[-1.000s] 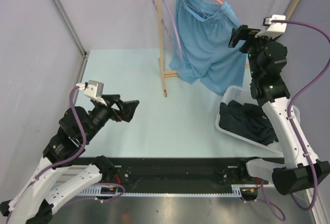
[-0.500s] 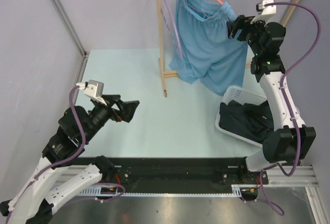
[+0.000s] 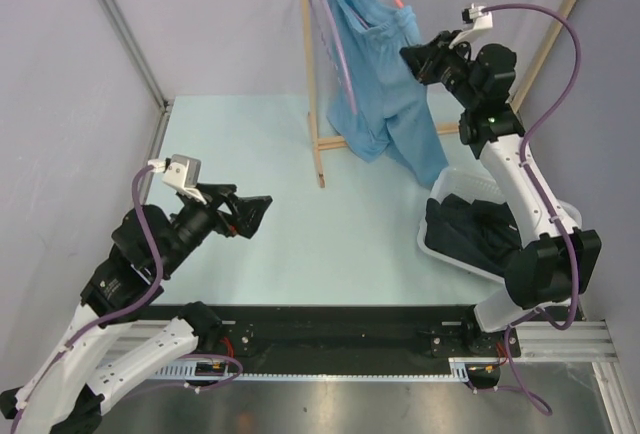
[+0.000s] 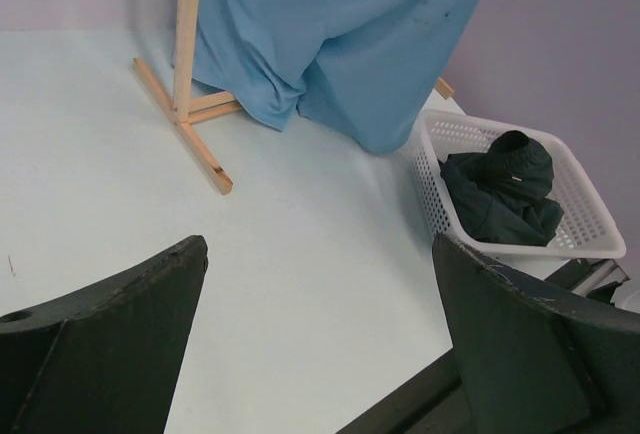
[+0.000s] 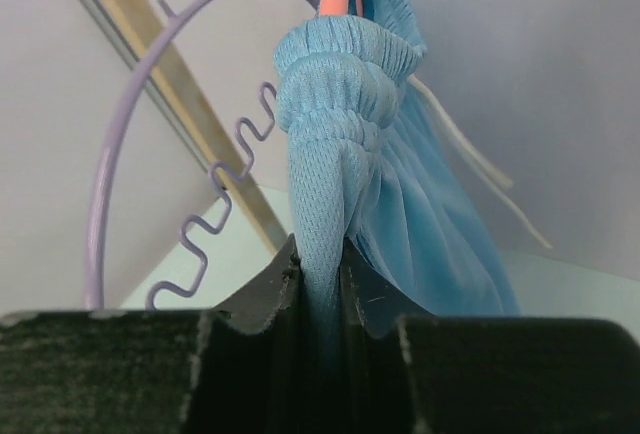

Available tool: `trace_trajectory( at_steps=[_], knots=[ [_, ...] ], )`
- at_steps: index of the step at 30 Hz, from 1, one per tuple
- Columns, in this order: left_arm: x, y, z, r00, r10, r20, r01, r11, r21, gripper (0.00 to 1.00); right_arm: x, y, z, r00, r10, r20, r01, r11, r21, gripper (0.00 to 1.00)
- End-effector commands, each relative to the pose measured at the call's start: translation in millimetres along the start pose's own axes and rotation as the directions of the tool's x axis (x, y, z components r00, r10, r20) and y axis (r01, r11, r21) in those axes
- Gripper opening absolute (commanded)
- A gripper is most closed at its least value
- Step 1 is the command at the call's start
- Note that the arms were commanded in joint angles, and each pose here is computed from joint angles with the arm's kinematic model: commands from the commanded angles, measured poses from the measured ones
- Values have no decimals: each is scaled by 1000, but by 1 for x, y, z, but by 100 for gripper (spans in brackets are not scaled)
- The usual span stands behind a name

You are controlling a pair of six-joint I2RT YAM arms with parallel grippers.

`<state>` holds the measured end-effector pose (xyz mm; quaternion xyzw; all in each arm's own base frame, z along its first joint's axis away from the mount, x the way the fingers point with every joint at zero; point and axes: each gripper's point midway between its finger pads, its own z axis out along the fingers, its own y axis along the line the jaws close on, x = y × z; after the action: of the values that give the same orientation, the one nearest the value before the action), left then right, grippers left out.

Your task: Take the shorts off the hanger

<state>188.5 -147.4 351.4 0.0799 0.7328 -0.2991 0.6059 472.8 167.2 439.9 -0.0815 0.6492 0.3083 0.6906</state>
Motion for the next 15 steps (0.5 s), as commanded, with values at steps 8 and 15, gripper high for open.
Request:
trace_trajectory(
  at_steps=[8, 15],
  knots=[
    [-19, -10, -15, 997, -49, 51, 47, 998, 44, 99, -71, 63, -16, 948, -6, 317, 7, 1000, 0, 0],
    [-19, -10, -16, 997, -51, 51, 49, 998, 44, 99, -84, 64, -25, 900, -77, 429, 31, 993, 115, 0]
  ],
)
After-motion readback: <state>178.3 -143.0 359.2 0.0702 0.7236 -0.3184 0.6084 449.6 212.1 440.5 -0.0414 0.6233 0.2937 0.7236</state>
